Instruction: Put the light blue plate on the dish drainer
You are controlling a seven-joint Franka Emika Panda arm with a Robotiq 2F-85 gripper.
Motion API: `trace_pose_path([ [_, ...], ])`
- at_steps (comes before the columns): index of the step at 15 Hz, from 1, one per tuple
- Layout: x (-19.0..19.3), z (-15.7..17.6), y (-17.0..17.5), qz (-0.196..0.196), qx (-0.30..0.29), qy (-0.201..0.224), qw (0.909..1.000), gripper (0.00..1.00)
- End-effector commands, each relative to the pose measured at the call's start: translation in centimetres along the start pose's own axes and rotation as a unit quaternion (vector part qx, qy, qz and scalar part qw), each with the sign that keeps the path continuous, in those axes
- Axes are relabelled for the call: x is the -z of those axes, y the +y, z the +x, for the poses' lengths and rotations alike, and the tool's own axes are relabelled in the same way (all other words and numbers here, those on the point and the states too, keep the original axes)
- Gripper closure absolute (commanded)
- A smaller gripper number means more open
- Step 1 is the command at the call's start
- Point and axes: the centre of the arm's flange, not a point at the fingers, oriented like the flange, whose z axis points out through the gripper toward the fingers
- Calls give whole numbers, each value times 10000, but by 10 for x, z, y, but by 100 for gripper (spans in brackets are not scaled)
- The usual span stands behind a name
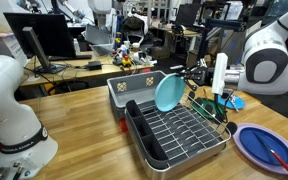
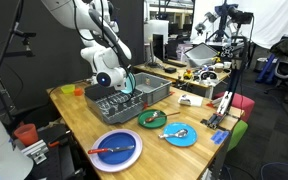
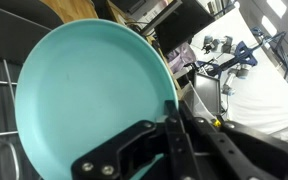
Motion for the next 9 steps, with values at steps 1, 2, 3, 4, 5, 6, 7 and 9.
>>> trace_pose_path([
  [1,-6,6,1,-79,-91,94,9999,98],
  [2,-6,7,3,-93,-108,96,9999,98],
  [3,-7,8,3,-96,-114,95,9998,98],
  [4,-7,8,3,-95,-117,94,9998,98],
  [5,-8,9,3,-105,-120,90,9998,98],
  [6,-9,10,3,-112,-128,88,9998,98],
  [7,-9,12,4,-115,-156,92,9998,98],
  [9,-8,14,5,-147,-240,111,9995,98],
])
